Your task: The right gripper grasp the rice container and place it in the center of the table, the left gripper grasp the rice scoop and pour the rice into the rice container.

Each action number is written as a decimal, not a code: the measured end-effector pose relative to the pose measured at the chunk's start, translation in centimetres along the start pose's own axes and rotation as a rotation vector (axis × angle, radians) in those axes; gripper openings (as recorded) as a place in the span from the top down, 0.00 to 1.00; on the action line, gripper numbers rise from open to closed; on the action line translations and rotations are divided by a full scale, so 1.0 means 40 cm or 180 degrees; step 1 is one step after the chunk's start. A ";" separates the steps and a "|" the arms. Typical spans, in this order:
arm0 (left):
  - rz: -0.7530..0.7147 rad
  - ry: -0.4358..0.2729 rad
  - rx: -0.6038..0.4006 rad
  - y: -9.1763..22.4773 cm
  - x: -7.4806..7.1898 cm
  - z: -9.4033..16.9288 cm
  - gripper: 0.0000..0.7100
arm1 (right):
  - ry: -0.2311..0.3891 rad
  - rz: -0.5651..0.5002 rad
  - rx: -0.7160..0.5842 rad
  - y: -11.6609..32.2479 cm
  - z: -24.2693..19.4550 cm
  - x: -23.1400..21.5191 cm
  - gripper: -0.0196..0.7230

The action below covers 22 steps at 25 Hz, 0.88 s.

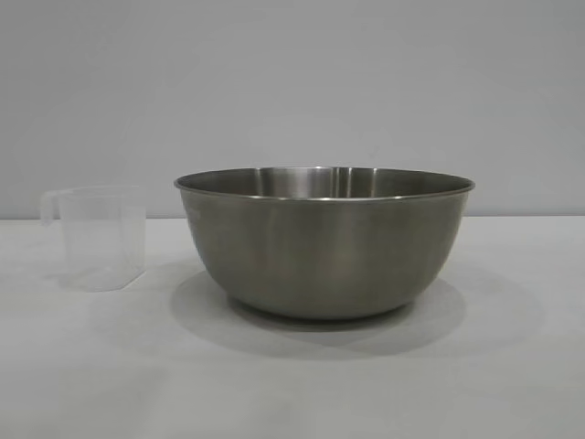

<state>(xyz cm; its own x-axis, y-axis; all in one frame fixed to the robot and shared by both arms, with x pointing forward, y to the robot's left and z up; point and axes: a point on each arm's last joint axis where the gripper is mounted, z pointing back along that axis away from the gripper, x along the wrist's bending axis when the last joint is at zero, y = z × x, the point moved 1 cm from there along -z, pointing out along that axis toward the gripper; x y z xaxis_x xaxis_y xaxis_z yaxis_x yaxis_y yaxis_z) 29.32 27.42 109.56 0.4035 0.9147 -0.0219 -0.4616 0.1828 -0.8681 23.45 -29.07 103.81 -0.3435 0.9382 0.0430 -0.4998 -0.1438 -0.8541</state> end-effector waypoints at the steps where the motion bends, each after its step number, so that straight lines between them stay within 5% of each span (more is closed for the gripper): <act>1: 0.0022 0.0014 0.0047 0.009 -0.002 0.007 0.29 | 0.0000 0.0000 0.0000 0.000 0.000 0.000 0.27; 9: 0.0061 -0.0041 0.0325 0.080 -0.003 0.066 0.29 | 0.0000 0.0000 0.0000 0.000 0.000 0.000 0.27; 17: -0.0072 -0.0306 -0.0007 0.105 0.014 0.114 0.29 | 0.0000 0.0000 0.0000 0.000 0.000 0.000 0.27; 22: -0.0043 -0.0250 0.0196 0.166 0.013 0.061 0.29 | 0.0000 0.0000 0.0000 0.000 0.000 0.000 0.27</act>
<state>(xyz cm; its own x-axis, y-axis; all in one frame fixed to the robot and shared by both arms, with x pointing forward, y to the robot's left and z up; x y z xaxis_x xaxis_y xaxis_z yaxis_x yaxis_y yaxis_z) 24.53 29.99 104.99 0.3479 0.9370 0.0306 -0.5051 0.2148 -0.8359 23.45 -29.07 103.81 -0.3435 0.9382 0.0430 -0.4998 -0.1438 -0.8541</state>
